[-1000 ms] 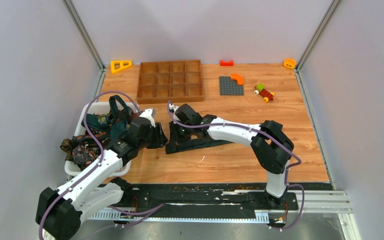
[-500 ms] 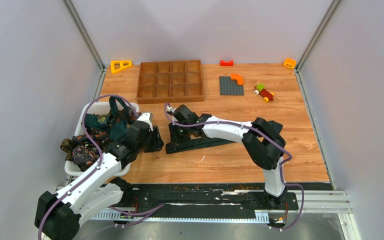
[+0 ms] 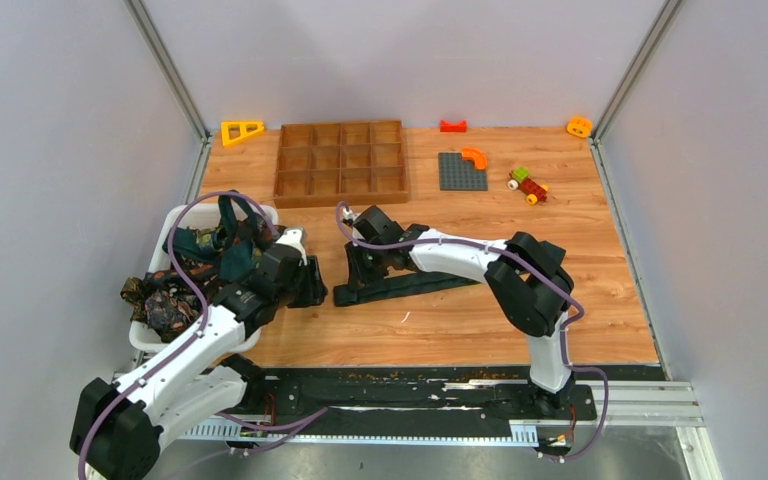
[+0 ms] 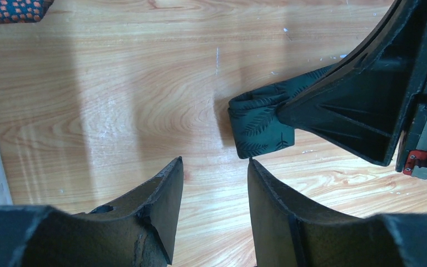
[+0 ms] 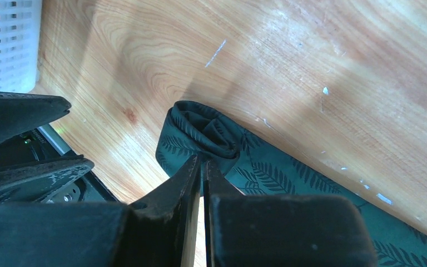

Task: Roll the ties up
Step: Roll the tie at the center of the board.

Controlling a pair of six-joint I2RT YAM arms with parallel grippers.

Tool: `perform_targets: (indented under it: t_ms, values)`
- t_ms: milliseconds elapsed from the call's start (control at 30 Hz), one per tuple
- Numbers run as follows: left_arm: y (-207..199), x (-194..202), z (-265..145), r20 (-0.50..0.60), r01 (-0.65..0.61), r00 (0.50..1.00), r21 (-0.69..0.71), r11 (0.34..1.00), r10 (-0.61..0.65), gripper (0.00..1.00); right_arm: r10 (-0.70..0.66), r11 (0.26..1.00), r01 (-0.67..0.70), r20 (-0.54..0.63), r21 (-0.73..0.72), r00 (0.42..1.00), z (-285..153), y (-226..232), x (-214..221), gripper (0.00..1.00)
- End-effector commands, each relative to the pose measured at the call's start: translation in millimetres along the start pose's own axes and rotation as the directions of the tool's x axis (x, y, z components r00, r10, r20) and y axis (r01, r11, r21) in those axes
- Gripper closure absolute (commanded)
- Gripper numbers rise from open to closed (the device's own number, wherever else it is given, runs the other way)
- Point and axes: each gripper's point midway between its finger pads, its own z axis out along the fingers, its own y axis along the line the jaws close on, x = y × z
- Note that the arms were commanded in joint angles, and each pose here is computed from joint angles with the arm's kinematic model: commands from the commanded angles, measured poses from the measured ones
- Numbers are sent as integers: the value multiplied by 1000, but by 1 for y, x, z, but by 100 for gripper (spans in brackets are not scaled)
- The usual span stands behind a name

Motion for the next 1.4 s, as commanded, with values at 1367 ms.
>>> perform_targets:
  t_ms: [1367]
  values:
    - [-38,28,55,-108,161,985,285,945,-135,40,35,999,-35,6,-9,999,16,-37,12,93]
